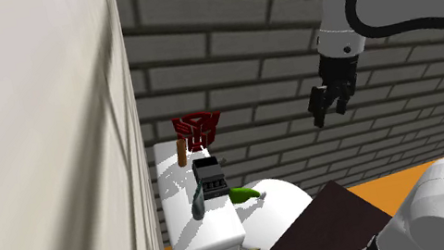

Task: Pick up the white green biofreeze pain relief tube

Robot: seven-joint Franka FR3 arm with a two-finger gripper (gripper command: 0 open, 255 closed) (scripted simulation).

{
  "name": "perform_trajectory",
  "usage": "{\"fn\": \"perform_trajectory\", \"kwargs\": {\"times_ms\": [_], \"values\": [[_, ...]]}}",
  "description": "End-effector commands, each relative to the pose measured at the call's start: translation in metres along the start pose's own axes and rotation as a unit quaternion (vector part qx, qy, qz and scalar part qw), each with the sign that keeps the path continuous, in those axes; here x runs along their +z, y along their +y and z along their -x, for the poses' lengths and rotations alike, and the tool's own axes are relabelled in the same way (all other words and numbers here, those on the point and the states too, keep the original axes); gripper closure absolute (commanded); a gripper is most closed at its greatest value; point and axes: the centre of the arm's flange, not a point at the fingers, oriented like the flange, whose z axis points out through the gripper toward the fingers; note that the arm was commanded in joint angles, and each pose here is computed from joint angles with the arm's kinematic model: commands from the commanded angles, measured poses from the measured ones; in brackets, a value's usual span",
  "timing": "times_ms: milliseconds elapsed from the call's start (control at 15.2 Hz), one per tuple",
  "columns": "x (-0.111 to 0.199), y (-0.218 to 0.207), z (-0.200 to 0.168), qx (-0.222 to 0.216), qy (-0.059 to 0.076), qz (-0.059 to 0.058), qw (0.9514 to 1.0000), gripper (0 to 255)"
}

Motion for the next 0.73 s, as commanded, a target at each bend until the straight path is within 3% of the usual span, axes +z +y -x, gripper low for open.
{"fn": "perform_trajectory", "kwargs": {"times_ms": [0,330,660], "values": [[0.000,0.000,0.000,0.000,0.000,0.000,1.0000,0],[0.033,-0.048,-0.017,0.072,-0.012,-0.025,0.9970,0],[0.064,-0.094,-0.040,0.144,-0.025,-0.050,0.9880,0]]}}
